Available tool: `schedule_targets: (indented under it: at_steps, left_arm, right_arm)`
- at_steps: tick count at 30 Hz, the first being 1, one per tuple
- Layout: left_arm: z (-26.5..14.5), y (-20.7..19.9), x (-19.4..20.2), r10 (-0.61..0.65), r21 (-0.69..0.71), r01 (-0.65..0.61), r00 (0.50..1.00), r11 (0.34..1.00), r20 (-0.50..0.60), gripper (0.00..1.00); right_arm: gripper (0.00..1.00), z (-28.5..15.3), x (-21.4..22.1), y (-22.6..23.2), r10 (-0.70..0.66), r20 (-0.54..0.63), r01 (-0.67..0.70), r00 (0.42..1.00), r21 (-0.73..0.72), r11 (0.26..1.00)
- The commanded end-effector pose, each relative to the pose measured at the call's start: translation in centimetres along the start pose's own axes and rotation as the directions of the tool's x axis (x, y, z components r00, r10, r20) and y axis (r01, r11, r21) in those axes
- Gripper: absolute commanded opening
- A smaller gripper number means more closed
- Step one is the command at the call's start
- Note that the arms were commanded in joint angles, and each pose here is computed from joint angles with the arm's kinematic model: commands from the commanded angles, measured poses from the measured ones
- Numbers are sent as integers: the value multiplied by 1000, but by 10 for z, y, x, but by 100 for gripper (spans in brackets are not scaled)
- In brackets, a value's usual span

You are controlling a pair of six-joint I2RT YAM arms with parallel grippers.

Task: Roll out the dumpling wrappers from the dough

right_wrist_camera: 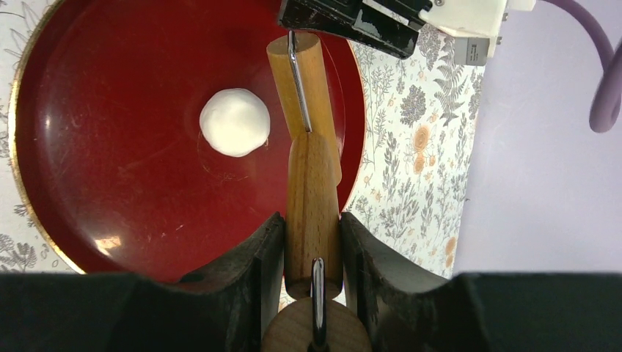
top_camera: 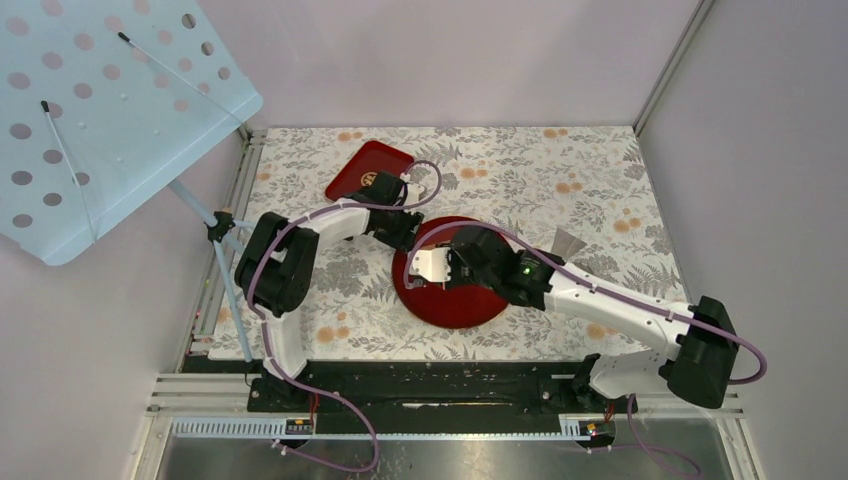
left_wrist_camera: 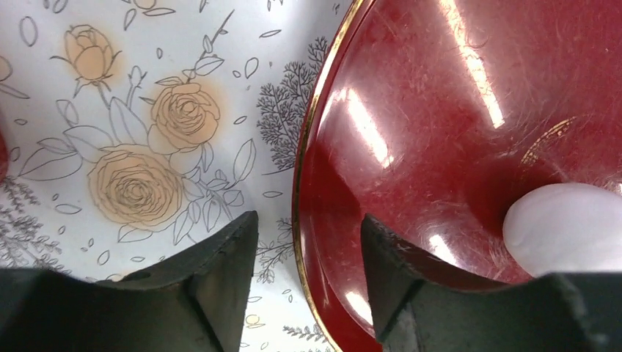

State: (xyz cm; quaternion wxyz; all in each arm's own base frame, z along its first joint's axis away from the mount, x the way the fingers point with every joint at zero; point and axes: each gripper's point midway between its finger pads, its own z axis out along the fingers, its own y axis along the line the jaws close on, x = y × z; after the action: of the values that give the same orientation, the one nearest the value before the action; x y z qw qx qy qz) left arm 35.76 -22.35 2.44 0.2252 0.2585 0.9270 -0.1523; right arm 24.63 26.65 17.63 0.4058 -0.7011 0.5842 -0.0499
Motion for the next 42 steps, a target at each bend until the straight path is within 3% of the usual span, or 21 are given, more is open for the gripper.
schedule_targets:
  at_steps: [1, 7, 23, 42]
  left_arm:
    - [8, -2, -5, -8, 2, 8, 1000, 1000, -18, 51]
    - [16, -2, -12, -4, 11, 4, 1000, 1000, -18, 28]
    - [17, 3, -10, -21, -47, 21, 1000, 999, 4, 0]
    - [18, 4, -10, -18, -66, 18, 1000, 998, 2, 0]
  right_arm:
    - [0, 7, -11, -19, -55, 6, 54, 998, 80, 995]
    - [0, 16, -11, -12, -86, -14, 86, 996, 55, 995]
    - [0, 23, 4, 26, -180, -69, 177, 981, -48, 983]
    - [0, 28, 48, 82, -290, -202, 238, 935, -247, 939]
